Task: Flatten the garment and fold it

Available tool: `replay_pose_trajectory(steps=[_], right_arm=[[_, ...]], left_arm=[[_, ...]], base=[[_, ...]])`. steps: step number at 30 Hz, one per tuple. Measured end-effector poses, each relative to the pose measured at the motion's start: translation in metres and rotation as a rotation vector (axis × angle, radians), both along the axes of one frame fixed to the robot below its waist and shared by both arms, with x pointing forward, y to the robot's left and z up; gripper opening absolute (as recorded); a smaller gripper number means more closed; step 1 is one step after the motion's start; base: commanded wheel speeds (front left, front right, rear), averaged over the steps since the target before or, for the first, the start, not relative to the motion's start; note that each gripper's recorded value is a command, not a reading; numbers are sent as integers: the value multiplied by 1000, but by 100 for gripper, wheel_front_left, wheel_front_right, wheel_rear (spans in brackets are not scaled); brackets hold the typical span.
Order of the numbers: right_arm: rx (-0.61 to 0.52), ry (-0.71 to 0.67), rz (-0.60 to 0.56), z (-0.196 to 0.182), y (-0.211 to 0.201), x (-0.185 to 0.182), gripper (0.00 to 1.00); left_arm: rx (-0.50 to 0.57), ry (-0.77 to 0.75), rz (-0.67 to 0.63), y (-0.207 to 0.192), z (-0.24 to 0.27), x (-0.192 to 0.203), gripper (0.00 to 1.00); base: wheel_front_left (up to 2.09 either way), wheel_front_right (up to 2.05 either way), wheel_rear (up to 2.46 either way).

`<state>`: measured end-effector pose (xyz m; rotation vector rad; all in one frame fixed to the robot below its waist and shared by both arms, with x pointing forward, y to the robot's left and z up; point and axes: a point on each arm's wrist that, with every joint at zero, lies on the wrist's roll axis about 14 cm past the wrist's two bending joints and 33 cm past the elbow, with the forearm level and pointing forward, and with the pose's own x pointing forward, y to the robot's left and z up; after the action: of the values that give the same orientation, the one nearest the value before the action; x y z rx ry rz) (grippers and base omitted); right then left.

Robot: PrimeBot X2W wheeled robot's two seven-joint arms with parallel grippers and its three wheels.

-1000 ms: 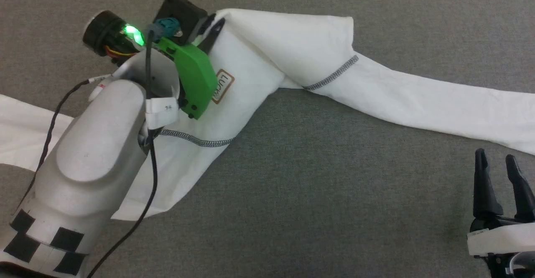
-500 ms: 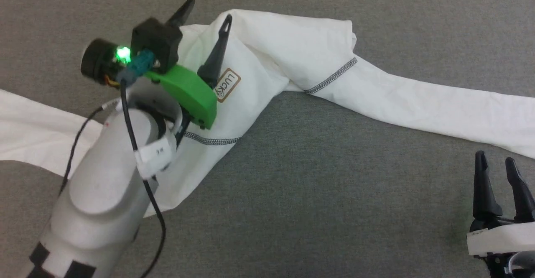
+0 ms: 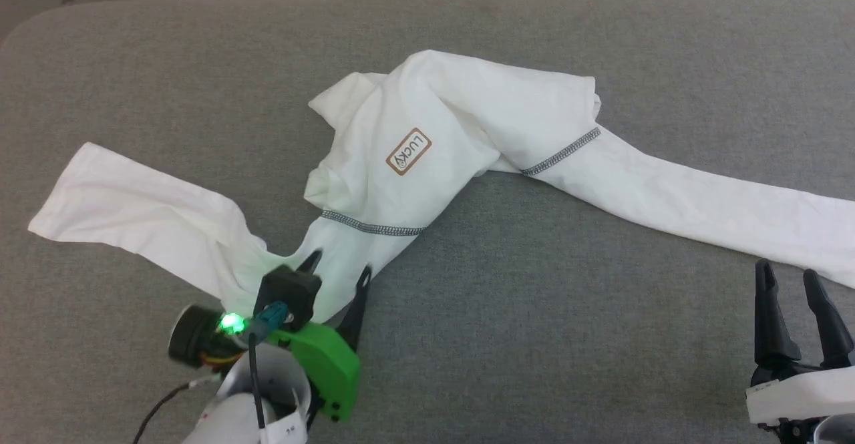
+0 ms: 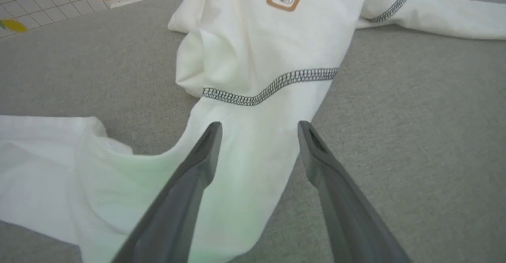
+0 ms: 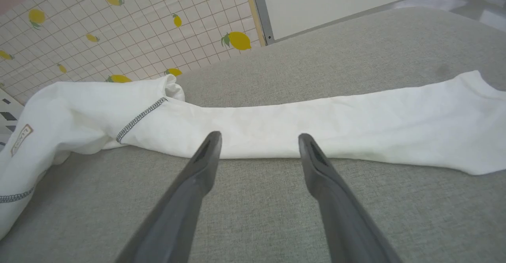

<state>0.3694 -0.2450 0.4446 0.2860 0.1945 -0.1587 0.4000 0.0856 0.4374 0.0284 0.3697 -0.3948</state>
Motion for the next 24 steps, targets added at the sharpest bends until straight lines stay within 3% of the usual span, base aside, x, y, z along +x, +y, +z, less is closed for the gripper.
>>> replay_pose_trajectory(steps=[4, 9, 11, 12, 20, 24], right_arm=[[-4, -14, 12, 7, 3, 2, 100], [-9, -21, 11, 11, 1, 0, 100], [-10, -21, 10, 12, 1, 0, 100], [-10, -22, 11, 13, 1, 0, 100], [-10, -50, 16, 23, 2, -2, 100], [-7, -60, 24, 27, 5, -5, 100]], left_arm=[[107, 130, -16, 19, -30, -18, 100], [134, 206, -48, 23, -50, -27, 100], [127, 204, -61, 20, -51, -25, 9], [119, 196, -67, 18, -50, -23, 0], [-14, 105, -80, 2, -15, -12, 0], [-210, 28, -130, -24, 42, -13, 0]], base=[[0, 0, 0], [0, 0, 0], [0, 0, 0], [0, 0, 0], [0, 0, 0], [0, 0, 0]])
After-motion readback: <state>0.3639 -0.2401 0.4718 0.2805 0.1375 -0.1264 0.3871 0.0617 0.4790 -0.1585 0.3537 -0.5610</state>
